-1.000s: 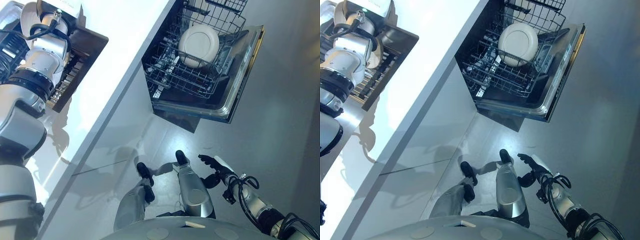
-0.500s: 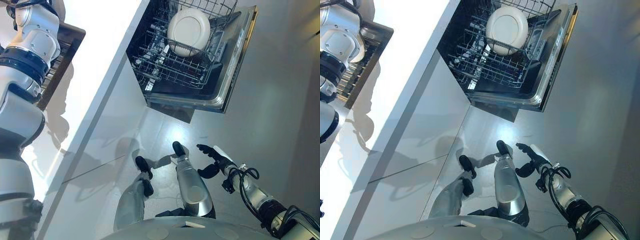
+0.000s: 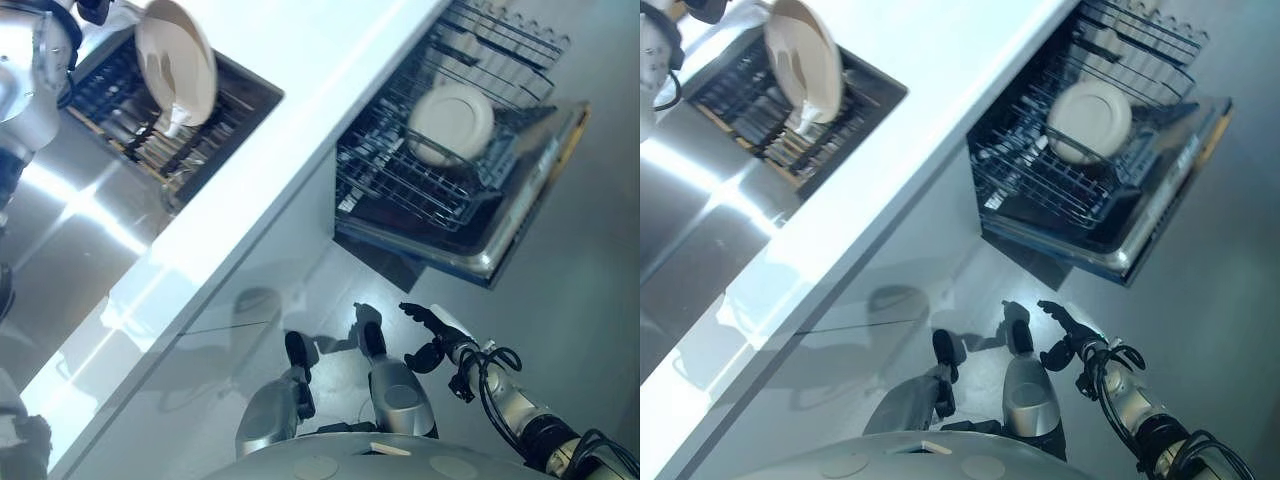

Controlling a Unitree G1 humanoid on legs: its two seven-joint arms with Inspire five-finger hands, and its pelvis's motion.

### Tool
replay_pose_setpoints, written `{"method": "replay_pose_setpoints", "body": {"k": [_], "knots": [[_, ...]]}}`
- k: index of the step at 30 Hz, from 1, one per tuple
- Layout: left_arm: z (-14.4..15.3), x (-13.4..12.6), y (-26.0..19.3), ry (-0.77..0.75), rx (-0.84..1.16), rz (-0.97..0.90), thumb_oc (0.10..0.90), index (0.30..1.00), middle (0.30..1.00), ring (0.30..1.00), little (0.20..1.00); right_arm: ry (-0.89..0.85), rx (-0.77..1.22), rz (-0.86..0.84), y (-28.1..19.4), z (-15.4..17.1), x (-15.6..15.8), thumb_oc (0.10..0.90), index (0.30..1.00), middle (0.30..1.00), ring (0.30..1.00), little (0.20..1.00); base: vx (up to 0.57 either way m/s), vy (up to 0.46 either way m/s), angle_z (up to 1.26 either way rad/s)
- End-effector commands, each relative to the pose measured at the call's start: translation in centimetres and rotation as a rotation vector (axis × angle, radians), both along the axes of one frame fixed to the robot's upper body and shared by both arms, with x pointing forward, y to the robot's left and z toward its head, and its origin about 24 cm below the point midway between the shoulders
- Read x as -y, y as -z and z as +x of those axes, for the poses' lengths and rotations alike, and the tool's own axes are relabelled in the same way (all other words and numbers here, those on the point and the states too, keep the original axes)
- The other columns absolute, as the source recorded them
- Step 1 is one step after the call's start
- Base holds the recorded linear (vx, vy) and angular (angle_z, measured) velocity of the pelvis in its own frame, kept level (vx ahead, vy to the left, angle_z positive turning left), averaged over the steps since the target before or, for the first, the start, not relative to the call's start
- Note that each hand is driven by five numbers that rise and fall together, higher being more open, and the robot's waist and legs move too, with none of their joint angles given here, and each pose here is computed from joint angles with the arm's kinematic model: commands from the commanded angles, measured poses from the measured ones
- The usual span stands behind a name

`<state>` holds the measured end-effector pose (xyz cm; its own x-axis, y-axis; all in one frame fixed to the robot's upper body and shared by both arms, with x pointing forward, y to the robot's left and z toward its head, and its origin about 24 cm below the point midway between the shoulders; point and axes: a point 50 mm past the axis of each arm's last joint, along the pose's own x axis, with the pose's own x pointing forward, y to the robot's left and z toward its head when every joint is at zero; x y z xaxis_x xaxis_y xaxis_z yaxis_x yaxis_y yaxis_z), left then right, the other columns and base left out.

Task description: Pick up plates and place into dishwasher.

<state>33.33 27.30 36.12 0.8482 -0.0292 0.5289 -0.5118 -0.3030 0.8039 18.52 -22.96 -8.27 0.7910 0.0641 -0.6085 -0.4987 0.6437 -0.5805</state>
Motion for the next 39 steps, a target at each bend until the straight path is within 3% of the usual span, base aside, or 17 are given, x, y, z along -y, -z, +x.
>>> {"method": "replay_pose_setpoints", "body": {"k": [1,15,17,18,20,21,22,39], "knots": [[-2.3,-3.3,-0.8,-0.024,0.112,-0.081,0.100,0.300,0.300,0.300,0.200,-0.064,0.035,0.085,-0.4,-1.3,-2.1,0.800,0.900,0.900,0.900,0.900,-0.02,0.023,0.19],[-3.4,-3.9,1.1,0.106,0.061,-0.207,0.100,0.300,0.300,0.300,0.200,-0.109,0.035,0.090,-0.9,-1.1,-2.8,0.800,0.900,0.900,0.900,0.900,-0.04,0.039,0.12],[-3.3,-3.9,1.4,0.110,0.057,-0.197,0.210,0.394,0.394,0.394,0.310,-0.118,0.033,0.091,-0.9,-1.0,-2.9,0.800,0.900,0.900,0.900,0.900,-0.02,0.009,-0.01],[-3.2,-3.9,1.5,0.109,0.046,-0.197,0.328,0.495,0.495,0.495,0.428,-0.124,0.028,0.090,-0.8,-1.0,-2.9,0.800,0.900,0.900,0.900,0.900,0.00,0.000,0.00],[-2.9,-3.9,1.7,0.104,0.032,-0.190,0.342,0.507,0.507,0.507,0.442,-0.133,0.014,0.088,-0.7,-1.1,-2.9,0.800,0.900,0.900,0.900,0.900,0.00,0.000,0.00],[-2.8,-3.9,1.6,0.103,0.029,-0.187,0.449,0.599,0.599,0.599,0.549,-0.137,0.008,0.086,-0.6,-1.2,-2.9,0.800,0.900,0.900,0.900,0.900,0.00,0.000,0.00],[-2.5,-3.8,1.5,0.104,0.025,-0.187,0.800,0.900,0.900,0.900,0.900,-0.137,-0.003,0.086,-0.4,-1.3,-2.9,0.800,0.900,0.900,0.900,0.900,0.00,0.000,0.00],[0.0,-2.4,1.6,0.055,-0.111,-0.108,0.800,0.900,0.900,0.900,0.900,-0.043,-0.203,0.002,3.6,-3.9,-1.2,0.800,0.900,0.900,0.900,0.900,0.02,-0.006,0.00]]}}
